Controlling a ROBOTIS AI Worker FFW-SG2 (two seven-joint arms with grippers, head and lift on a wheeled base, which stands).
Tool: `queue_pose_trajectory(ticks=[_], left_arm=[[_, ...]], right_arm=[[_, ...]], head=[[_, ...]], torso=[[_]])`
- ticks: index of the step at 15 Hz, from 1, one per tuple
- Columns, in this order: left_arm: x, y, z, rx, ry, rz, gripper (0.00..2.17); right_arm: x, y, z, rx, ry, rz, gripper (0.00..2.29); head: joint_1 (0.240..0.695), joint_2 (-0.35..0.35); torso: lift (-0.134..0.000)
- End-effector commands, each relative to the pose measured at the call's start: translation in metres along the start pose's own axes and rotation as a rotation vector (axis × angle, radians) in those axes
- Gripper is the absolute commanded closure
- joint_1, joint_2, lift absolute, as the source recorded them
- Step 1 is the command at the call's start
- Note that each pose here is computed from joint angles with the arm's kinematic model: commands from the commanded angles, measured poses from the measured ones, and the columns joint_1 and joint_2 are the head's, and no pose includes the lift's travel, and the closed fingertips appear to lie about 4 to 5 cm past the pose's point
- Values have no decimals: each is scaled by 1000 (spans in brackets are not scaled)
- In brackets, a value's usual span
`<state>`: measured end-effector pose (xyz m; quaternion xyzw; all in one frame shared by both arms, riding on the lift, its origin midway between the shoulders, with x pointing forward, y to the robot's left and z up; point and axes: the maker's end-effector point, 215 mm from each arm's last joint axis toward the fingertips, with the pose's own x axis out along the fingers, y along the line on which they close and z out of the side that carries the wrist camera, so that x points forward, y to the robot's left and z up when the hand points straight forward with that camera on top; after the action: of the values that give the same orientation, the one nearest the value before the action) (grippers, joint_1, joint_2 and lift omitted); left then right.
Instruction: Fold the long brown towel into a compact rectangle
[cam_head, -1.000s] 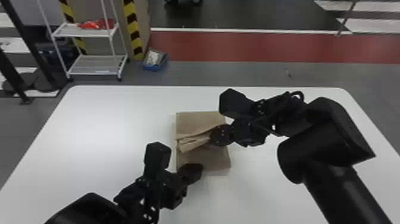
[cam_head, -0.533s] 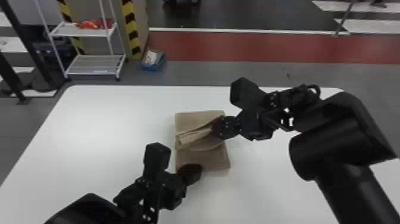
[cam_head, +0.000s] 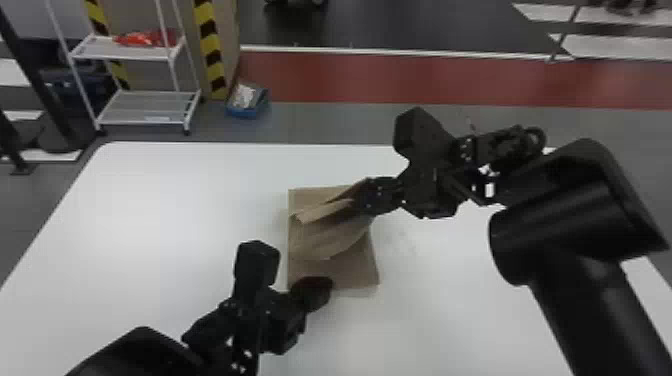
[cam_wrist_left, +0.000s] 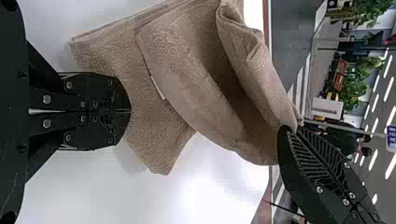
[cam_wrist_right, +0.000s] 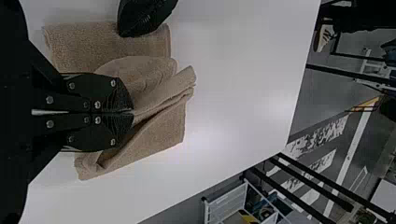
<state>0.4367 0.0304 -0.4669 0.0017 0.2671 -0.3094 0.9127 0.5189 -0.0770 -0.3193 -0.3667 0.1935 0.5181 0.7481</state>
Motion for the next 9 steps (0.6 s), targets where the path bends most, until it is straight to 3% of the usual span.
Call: queue_pose_trajectory(ticks=[1, 5, 9], left_arm=[[0, -2, -1, 0, 4, -2, 1477], [1, -2, -2, -1, 6, -5, 1477], [1, -3, 0, -2, 3, -4, 1477]], right_arm=[[-3, -6, 6, 6, -22, -8, 1325], [-5, -7, 9, 26, -48, -10, 1325], [13, 28, 1, 23, -6, 71, 1325]], head=[[695, -54], [695, -50], [695, -52]], torso=[[-123], [-123], [-123]])
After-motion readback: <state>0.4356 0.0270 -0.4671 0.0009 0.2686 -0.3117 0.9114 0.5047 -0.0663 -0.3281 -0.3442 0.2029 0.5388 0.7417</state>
